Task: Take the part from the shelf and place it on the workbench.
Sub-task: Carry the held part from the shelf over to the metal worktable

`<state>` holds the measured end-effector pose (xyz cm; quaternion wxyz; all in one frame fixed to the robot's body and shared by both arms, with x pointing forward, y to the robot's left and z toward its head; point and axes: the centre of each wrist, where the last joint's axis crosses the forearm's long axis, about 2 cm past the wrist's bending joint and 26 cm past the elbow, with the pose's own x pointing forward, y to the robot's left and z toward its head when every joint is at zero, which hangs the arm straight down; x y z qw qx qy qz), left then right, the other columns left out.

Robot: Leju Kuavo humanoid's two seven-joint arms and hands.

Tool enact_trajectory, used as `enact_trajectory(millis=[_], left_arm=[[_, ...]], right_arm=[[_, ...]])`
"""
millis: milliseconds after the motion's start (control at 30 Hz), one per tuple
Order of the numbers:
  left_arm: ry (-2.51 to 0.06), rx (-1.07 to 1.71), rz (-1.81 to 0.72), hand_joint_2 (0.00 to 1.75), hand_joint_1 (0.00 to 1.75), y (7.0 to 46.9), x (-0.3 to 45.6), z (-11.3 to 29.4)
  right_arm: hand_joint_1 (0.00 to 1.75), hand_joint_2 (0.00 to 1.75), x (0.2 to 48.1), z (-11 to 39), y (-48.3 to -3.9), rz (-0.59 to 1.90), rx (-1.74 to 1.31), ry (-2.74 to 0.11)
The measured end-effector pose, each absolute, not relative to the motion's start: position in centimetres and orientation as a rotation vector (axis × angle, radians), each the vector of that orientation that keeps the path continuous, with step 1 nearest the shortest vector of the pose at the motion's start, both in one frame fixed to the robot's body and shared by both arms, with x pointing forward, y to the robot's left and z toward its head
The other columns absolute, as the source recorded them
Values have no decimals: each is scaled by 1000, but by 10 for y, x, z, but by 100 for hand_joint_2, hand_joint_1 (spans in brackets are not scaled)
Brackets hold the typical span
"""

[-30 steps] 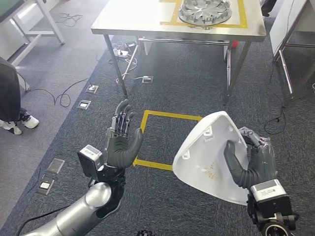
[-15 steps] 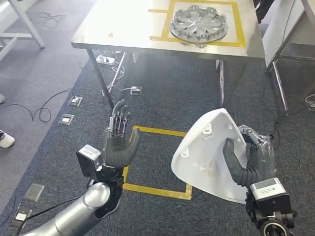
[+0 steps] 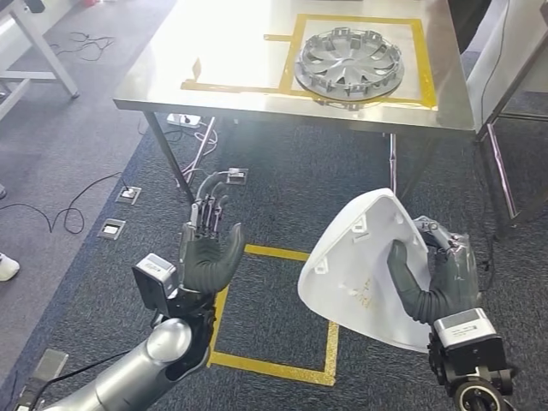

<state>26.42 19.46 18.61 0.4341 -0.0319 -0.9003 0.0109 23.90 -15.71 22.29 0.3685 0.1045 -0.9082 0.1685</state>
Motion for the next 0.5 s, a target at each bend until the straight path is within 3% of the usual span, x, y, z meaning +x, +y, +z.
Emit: enact_trajectory(millis=[500], left_arm=[[-2239,-84,28,175,0,194,264,186]], right_arm=[[175,175,240,223,-157,430,269,-2334]])
